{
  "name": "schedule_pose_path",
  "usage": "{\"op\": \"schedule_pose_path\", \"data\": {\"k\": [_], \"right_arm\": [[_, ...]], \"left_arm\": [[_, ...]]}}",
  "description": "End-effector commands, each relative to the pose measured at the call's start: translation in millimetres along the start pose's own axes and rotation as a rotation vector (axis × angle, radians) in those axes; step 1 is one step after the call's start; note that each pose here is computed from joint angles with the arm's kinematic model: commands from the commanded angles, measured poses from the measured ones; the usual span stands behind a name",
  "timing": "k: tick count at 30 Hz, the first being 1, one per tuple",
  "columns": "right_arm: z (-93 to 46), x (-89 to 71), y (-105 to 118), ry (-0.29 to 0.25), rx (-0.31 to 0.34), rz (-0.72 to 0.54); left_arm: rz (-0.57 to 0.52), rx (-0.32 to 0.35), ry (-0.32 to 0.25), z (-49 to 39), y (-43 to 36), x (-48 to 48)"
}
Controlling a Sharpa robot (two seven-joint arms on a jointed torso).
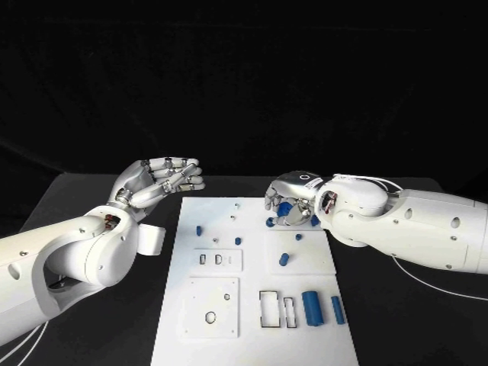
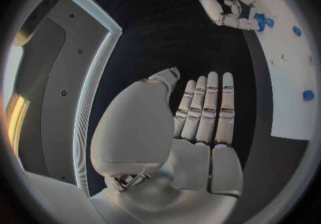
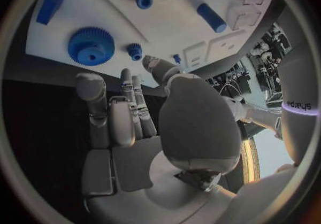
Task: Assemble the parts on the task board
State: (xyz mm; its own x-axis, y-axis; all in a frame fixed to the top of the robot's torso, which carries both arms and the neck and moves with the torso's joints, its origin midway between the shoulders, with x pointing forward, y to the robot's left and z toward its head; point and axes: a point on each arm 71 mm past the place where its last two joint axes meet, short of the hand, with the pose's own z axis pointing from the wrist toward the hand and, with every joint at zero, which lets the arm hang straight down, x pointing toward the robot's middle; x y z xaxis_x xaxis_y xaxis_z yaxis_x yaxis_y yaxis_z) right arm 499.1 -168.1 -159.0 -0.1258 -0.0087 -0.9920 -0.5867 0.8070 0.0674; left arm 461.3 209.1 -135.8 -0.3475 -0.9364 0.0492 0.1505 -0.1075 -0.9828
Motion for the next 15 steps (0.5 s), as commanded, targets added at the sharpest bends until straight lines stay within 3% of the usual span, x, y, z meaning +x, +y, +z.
{"op": "schedule_pose_path", "data": {"k": [1, 15], "right_arm": [[1.5, 4.1, 0.0, 0.038, 0.011, -0.034], [5.2, 9.5, -0.6, 0.060, 0.020, -0.038]], "left_arm": [[-0.008, 0.007, 0.026, 0.4, -2.1, 2.9], [-0.009, 0.004, 0.029, 1.1, -2.0, 2.8]]}}
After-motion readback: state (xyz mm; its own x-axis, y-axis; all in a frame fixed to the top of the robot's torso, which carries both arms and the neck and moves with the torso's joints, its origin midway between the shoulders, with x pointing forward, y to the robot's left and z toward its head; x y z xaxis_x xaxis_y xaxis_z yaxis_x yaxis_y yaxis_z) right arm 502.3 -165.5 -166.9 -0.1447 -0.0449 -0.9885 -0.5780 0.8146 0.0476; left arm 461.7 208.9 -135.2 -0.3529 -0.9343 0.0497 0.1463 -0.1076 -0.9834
